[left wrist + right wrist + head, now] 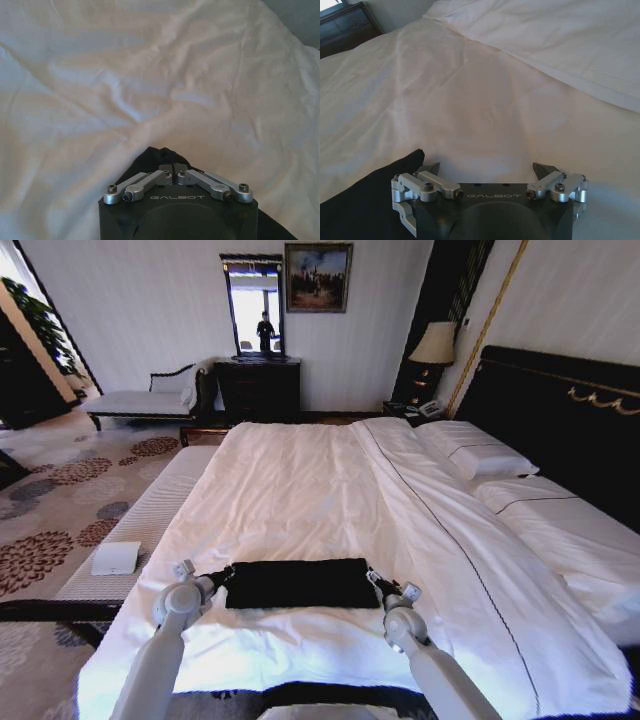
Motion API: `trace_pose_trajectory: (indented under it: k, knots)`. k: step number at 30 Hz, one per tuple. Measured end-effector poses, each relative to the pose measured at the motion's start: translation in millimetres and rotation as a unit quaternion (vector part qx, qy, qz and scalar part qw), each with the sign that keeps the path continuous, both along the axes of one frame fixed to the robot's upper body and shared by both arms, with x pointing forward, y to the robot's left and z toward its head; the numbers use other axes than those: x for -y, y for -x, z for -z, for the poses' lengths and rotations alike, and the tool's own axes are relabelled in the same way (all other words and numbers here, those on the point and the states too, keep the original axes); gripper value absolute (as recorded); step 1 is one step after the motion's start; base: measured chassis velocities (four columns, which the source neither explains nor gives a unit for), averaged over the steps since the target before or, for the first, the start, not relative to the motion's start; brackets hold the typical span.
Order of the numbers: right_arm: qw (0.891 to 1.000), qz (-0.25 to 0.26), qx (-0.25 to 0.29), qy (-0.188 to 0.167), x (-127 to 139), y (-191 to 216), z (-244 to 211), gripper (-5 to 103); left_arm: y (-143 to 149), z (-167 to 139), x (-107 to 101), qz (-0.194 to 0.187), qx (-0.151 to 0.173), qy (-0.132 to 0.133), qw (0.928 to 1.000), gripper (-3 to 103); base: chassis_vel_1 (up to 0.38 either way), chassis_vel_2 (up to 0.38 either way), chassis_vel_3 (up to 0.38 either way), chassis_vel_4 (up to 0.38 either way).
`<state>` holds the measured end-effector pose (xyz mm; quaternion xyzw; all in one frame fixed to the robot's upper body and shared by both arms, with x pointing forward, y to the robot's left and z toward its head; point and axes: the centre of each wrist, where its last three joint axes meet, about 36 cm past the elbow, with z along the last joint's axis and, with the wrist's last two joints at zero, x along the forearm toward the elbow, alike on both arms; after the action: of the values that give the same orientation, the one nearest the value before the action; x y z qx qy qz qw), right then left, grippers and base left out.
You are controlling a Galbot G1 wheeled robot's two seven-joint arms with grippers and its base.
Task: Fold the clothes on the bed.
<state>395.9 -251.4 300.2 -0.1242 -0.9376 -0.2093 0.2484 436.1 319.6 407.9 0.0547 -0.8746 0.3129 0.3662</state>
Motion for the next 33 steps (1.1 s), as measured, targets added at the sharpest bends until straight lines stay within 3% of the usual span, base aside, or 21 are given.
trace_pose_trajectory:
  k: [13, 17, 18, 20, 21, 26, 27, 30, 32, 33]
  knots:
    - [0.994, -0.089, 0.024, -0.059, 28.8, 8.1, -0.2, 100, -18.8, 18.1, -14.6, -0.016, -0.022, -0.01, 0.9996, -3, 0.0, 0.0, 0.0, 0.0]
    - [0.991, -0.105, 0.025, -0.081, 31.3, 10.1, 1.9, 100, -11.2, 12.2, -18.9, -0.024, -0.011, -0.019, 0.9995, 12, 0.0, 0.0, 0.0, 0.0]
    - [0.989, -0.11, 0.026, -0.091, 32.5, 10.3, 1.7, 100, -7.2, 8.9, -21.7, -0.027, -0.006, -0.021, 0.9994, 12, 0.0, 0.0, 0.0, 0.0]
    - [0.987, -0.117, 0.027, -0.111, 36.8, 10.7, -0.3, 100, 2.7, 1.4, -33.4, -0.041, 0.005, -0.027, 0.9988, 23, 0.0, 0.0, 0.0, 0.0]
    - [0.987, -0.117, 0.027, -0.111, 36.8, 10.7, -0.3, 100, 2.7, 1.4, -33.4, -0.041, 0.005, -0.027, 0.9988, 23, 0.0, 0.0, 0.0, 0.0]
    - [0.977, -0.154, 0.026, -0.146, 48.2, 22.7, -2.6, 100, 23.1, -24.3, -75.4, -0.091, 0.034, -0.027, 0.9949, 44, 0.0, 0.0, 0.0, 0.0]
    - [0.977, -0.154, 0.026, -0.146, 48.2, 22.7, -2.6, 100, 23.1, -24.3, -75.4, -0.091, 0.034, -0.027, 0.9949, 44, 0.0, 0.0, 0.0, 0.0]
    - [0.97, -0.183, 0.028, -0.161, 52.5, 29.5, -0.6, 100, 39.7, -47.5, -92.9, -0.107, 0.055, -0.027, 0.9924, 61, 0.0, 0.0, 0.0, 0.0]
    - [0.968, -0.188, 0.027, -0.163, 52.8, 30.0, -0.3, 100, 46.2, -53.3, -94.6, -0.107, 0.059, -0.028, 0.9922, 61, 0.0, 0.0, 0.0, 0.0]
    - [0.967, -0.192, 0.025, -0.164, 52.6, 29.9, 0.9, 100, 53.1, -58.4, -94.0, -0.105, 0.062, -0.029, 0.9922, 67, 0.0, 0.0, 0.0, 0.0]
